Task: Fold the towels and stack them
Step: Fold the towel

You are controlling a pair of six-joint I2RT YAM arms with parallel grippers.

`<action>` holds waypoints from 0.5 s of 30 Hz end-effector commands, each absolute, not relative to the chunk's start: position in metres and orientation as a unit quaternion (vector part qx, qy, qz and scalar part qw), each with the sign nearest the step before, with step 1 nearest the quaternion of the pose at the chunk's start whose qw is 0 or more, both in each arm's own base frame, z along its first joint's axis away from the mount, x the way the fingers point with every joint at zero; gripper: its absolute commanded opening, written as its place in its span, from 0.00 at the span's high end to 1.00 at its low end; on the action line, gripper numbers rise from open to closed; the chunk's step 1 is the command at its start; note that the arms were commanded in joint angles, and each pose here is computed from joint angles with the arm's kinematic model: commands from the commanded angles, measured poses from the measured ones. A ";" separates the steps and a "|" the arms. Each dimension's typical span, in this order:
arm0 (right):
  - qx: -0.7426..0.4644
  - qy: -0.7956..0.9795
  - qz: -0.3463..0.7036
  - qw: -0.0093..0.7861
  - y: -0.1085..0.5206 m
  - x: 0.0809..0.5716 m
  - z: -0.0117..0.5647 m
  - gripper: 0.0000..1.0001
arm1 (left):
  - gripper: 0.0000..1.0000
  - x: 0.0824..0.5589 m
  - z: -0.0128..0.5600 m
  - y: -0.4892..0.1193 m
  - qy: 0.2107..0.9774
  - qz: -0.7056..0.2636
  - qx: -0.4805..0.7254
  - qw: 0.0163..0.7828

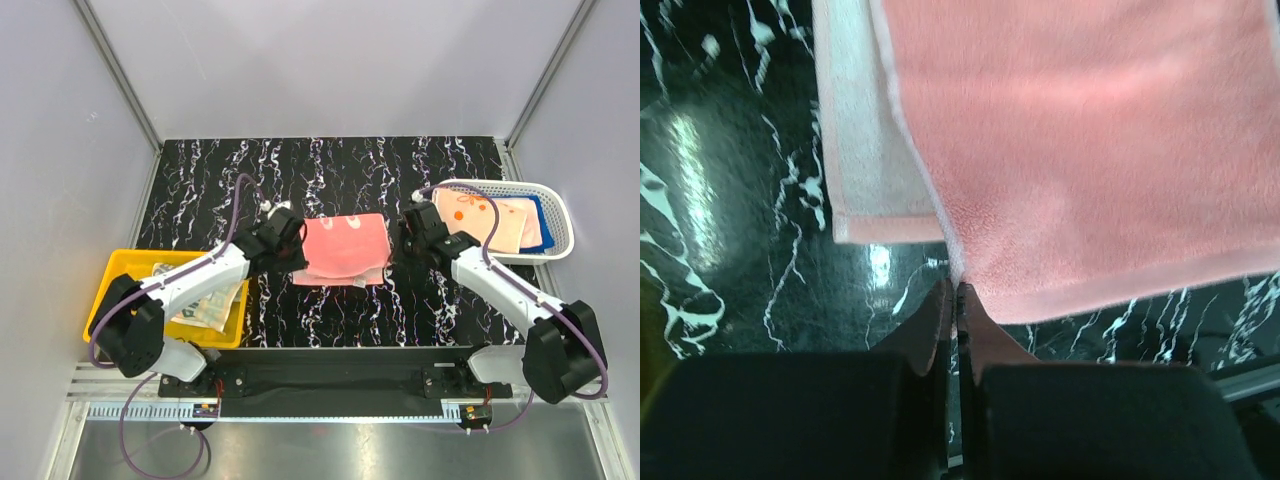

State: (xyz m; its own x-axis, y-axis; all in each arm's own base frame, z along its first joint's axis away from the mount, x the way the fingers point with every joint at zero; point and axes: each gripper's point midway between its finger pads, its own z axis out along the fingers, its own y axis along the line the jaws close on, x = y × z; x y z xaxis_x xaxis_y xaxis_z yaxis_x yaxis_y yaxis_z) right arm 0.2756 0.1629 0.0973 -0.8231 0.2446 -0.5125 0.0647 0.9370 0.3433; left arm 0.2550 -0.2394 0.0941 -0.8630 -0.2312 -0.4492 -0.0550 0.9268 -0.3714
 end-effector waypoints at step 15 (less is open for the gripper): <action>0.039 0.884 0.220 0.411 0.197 0.496 0.218 1.00 | 1.00 0.505 0.268 -0.217 0.869 -0.241 -0.099 0.420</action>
State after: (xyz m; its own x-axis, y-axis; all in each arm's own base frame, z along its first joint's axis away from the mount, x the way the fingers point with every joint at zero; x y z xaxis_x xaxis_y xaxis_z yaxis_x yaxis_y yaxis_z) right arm 0.4633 0.1938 0.1918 -0.7070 0.2610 -0.6573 -0.0423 0.9121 0.4077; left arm 0.4832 -0.2100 0.2452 -0.6398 -0.4116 -0.6490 -0.0532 0.8662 -0.4968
